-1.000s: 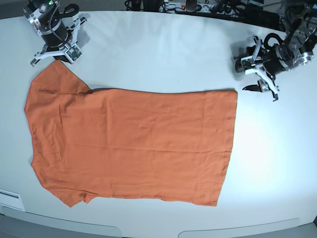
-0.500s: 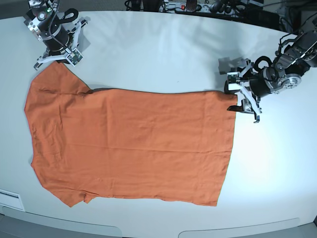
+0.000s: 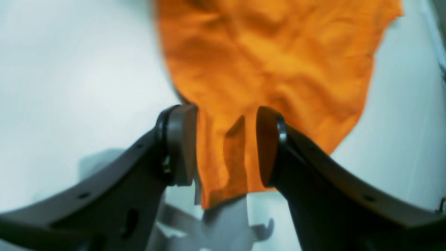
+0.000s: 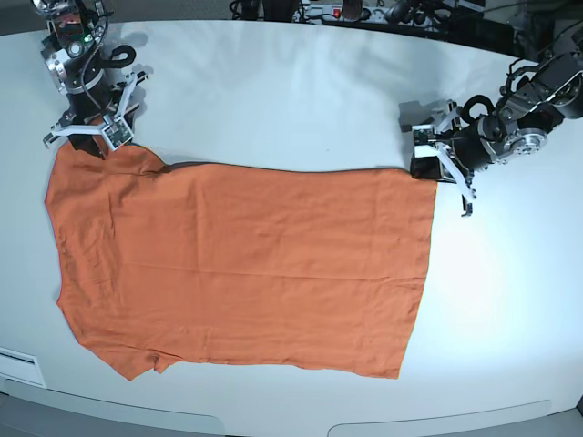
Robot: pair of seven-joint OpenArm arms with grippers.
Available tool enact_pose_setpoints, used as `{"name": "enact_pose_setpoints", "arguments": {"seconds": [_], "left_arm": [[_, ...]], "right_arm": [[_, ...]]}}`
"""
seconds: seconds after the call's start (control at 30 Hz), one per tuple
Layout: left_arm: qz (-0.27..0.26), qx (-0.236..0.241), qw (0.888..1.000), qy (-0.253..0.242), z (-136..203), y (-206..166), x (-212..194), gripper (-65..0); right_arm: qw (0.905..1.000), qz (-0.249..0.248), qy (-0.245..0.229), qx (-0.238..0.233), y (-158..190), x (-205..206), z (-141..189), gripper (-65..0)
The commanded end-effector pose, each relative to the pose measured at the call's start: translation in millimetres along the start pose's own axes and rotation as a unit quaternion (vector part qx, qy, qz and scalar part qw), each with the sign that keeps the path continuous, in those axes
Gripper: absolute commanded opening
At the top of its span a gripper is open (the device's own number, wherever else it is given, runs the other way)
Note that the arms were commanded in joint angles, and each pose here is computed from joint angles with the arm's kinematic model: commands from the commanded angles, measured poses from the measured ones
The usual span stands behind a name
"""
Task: Fold the T-shirt properly
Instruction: 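Move both grippers to the shirt's shoulder corners and grasp them, then lift the shoulder corners with both grippers and drag the shirt toward the robot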
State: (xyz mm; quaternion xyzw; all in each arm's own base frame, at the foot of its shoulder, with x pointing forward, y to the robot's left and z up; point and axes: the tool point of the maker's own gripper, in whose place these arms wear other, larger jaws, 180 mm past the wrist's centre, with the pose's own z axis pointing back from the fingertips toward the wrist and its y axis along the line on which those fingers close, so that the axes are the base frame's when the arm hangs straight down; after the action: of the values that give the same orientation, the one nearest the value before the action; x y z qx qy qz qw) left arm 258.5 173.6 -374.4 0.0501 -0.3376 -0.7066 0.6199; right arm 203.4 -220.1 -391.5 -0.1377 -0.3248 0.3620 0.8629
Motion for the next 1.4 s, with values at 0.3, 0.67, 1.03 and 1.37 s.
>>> {"name": "enact_pose_setpoints", "arguments": {"seconds": [0.3,0.67,1.03,1.37], "left_arm": [[-0.007,-0.008,0.999,0.033,4,-2,-15,-65.0],[-0.042,0.033,0.998,0.029,30,21,20,-65.0],[-0.066,0.006,0.997,0.029,64,-3,43,-65.0],[-0.067,0.001,0.996,0.055,88,-43,62,-65.0]], "right_arm": [[0.9960,0.021,0.079,0.036,8,-44,-12,-61.7],[0.9942,0.041,0.083,-0.055,-30,-17,14,-65.0],[0.9874,0.110,0.089,-0.071,-16,-23,64,-65.0],[0.9792,0.121,0.163,-0.014,25,-74,95,-65.0]]}}
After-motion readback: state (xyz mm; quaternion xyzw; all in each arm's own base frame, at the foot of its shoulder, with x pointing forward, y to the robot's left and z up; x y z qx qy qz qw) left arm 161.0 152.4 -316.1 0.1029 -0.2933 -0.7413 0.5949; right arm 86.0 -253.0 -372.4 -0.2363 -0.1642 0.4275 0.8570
